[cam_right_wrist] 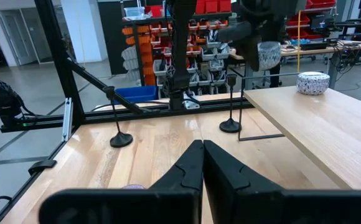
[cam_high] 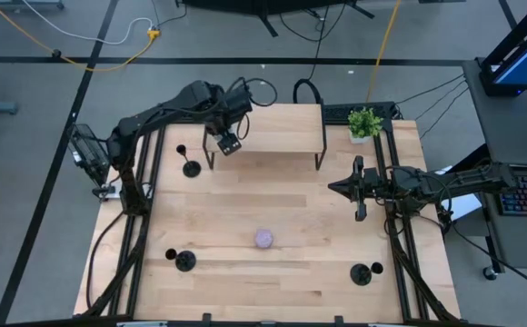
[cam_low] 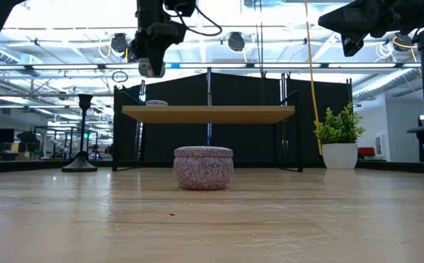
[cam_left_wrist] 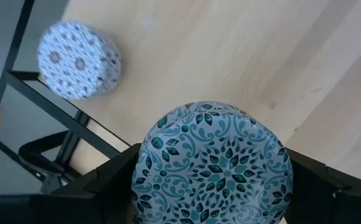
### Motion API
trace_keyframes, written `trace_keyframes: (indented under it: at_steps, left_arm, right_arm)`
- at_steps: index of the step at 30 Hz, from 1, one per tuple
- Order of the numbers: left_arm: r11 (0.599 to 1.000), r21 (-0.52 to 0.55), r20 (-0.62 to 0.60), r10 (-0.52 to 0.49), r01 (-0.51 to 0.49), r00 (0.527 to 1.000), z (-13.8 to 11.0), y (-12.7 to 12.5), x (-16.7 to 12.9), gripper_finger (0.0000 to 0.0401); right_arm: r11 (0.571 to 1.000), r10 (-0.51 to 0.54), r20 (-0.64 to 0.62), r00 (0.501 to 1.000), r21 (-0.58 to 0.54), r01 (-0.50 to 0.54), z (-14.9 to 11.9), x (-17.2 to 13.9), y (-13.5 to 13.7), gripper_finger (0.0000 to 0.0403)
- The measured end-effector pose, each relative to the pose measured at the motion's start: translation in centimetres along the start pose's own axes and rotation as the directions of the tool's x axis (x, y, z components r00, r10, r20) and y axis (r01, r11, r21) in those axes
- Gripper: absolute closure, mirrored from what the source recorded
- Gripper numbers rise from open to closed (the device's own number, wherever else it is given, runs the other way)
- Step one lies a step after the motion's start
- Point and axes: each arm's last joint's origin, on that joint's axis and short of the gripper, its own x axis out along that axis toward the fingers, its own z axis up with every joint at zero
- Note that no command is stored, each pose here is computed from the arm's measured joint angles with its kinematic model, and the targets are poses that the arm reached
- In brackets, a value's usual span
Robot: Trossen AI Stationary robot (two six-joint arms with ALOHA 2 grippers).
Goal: Pick & Place candle stick holders
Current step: Put the blue scented candle on the shelf
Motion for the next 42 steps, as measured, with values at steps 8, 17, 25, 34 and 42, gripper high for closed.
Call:
trace_keyframes:
  at_steps: [8,17,25,34,42]
  left_arm:
    - [1.0,-0.01,-0.026,0.017,-0.018,0.999,0.4,0.9,3.2,0.0103]
    - [0.999,-0.035,-0.058,0.01,-0.012,0.998,0.3,1.9,5.2,0.0093]
    - [0.999,-0.051,-0.045,-0.001,-0.001,0.999,0.5,2.0,6.3,0.0088]
    - [0.999,-0.046,-0.047,-0.007,0.005,0.999,0.5,2.5,6.4,0.0094]
    - [0.999,-0.042,-0.048,-0.009,0.007,0.999,0.5,2.4,6.4,0.0059]
  right_arm:
    - [1.0,0.0,0.0,1.0,0.0,0.0,0.0,0.0,0.0,0.0399]
    - [1.0,0.0,0.001,1.0,0.013,0.0,0.0,0.0,0.0,0.0399]
    - [1.0,0.0,0.0,1.0,0.015,0.0,0.0,0.0,0.0,0.0399]
    - [1.0,0.0,0.0,1.0,0.015,0.0,0.0,0.0,0.0,0.0399]
    - [1.0,0.0,0.0,1.0,0.01,0.0,0.0,0.0,0.0,0.0399]
